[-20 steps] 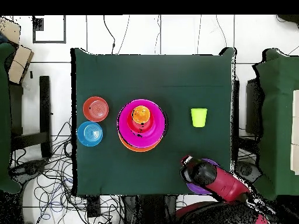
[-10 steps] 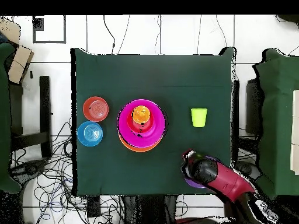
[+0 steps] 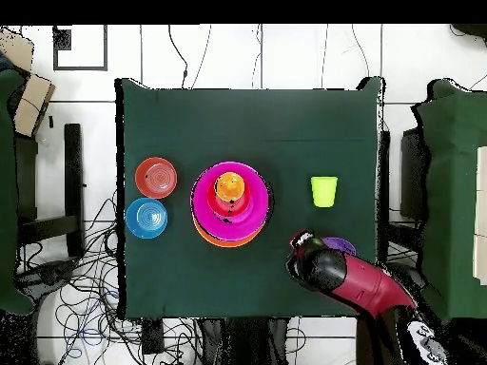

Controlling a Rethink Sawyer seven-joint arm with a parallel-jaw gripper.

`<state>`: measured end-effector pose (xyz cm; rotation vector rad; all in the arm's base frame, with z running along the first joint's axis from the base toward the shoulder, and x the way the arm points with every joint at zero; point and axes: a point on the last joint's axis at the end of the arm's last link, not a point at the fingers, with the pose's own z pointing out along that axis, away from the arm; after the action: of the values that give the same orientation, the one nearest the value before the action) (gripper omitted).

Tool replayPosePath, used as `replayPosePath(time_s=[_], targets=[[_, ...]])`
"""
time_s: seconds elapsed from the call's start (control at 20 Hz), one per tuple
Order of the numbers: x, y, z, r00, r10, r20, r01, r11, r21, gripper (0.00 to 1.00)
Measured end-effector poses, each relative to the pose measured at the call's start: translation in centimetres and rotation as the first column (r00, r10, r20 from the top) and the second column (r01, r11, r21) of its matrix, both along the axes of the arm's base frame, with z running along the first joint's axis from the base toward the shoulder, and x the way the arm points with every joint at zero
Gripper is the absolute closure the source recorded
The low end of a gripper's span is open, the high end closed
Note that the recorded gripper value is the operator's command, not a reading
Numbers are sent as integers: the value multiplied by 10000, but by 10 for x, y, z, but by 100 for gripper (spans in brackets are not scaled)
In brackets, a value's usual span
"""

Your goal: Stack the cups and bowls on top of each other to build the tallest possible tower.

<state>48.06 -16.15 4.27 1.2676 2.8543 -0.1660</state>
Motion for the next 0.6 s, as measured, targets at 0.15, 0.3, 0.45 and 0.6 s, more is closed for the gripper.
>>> replayPosePath(time_s=[0.15,0.3,0.45,0.6], targets=[[5,9,2,9996,195,-188,-194,9998,91,100],[17,24,6,9967,523,-625,-508,9984,260,100],[26,33,10,9928,752,-935,-720,9967,376,100],[33,37,14,9894,844,-1182,-793,9957,469,100]])
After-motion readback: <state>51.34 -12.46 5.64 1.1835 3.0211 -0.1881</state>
